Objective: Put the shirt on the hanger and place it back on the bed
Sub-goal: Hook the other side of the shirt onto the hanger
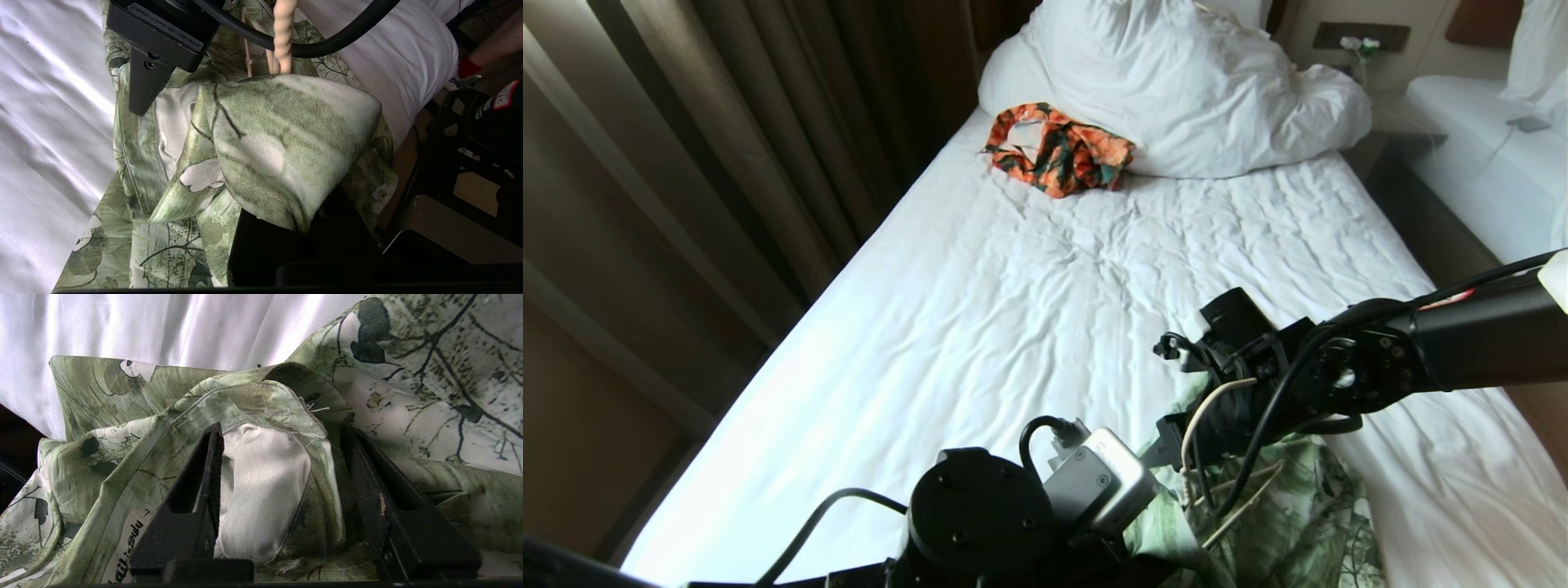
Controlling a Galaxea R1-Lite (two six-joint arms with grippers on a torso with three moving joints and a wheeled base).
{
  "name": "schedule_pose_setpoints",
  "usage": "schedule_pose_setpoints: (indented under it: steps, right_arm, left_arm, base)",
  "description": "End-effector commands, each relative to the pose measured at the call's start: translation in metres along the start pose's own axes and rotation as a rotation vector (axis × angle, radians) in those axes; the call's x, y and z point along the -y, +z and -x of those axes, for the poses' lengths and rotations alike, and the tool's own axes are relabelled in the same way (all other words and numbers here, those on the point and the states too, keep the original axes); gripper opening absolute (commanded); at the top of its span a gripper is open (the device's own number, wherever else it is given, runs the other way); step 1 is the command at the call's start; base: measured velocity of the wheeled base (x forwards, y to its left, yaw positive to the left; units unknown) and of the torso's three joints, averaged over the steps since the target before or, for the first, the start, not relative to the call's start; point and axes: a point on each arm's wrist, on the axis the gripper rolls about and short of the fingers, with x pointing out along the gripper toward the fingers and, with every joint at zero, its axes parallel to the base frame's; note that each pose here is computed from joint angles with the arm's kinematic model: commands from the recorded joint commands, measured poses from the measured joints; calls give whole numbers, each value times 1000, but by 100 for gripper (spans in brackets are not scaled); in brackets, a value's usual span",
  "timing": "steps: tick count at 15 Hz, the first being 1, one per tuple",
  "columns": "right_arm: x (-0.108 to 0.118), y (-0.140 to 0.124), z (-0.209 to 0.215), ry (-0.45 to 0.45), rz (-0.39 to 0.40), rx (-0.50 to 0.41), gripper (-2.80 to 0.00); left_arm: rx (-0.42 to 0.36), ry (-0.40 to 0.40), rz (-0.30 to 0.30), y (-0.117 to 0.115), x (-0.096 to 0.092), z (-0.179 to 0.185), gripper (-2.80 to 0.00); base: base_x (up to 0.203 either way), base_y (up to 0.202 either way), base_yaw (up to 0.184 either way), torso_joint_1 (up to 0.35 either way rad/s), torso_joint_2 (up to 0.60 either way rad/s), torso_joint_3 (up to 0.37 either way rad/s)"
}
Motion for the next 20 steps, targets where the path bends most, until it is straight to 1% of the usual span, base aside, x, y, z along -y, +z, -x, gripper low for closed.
schedule_pose_setpoints:
  steps: [1, 7, 8, 10, 12, 13, 14, 15, 17, 20]
  right_arm:
    - [0, 0, 0, 0, -6, -2, -280]
    - [1, -1, 0, -1, -16, -6, -280]
    - [2, 0, 2, -1, -29, 0, -280]
    - [6, 4, 10, -1, -106, 29, -280]
    - [14, 8, 20, -10, -157, 60, -280]
    - [19, 10, 25, -13, -187, 79, -280]
    - [26, 13, 32, -18, -222, 110, -280]
    - [32, 16, 38, -23, -240, 135, -280]
    - [41, 17, 44, -35, -263, 155, -280]
    - [51, 20, 52, -47, -286, 184, -280]
  left_arm:
    - [3, 0, 2, 0, 0, 0, -280]
    - [7, 3, 2, 1, 0, 2, -280]
    - [9, 2, 2, 1, 0, 2, -280]
    - [12, 2, 2, 2, 0, 3, -280]
    - [20, 2, 3, 3, 0, 5, -280]
    - [32, 1, 4, 6, 0, 8, -280]
    - [61, -1, 6, 12, 0, 15, -280]
    - [87, -3, 8, 18, -1, 22, -280]
    - [122, -3, 11, 24, -1, 31, -280]
    - [116, -2, 10, 25, -1, 37, -280]
  base:
    - [0, 0, 0, 0, 0, 0]
    - [0, 0, 0, 0, 0, 0]
    - [0, 0, 0, 0, 0, 0]
    - [0, 0, 0, 0, 0, 0]
    - [0, 0, 0, 0, 0, 0]
    - [0, 0, 0, 0, 0, 0]
    - [0, 0, 0, 0, 0, 0]
    - [0, 0, 0, 0, 0, 0]
    - [0, 0, 0, 0, 0, 0]
    - [0, 0, 0, 0, 0, 0]
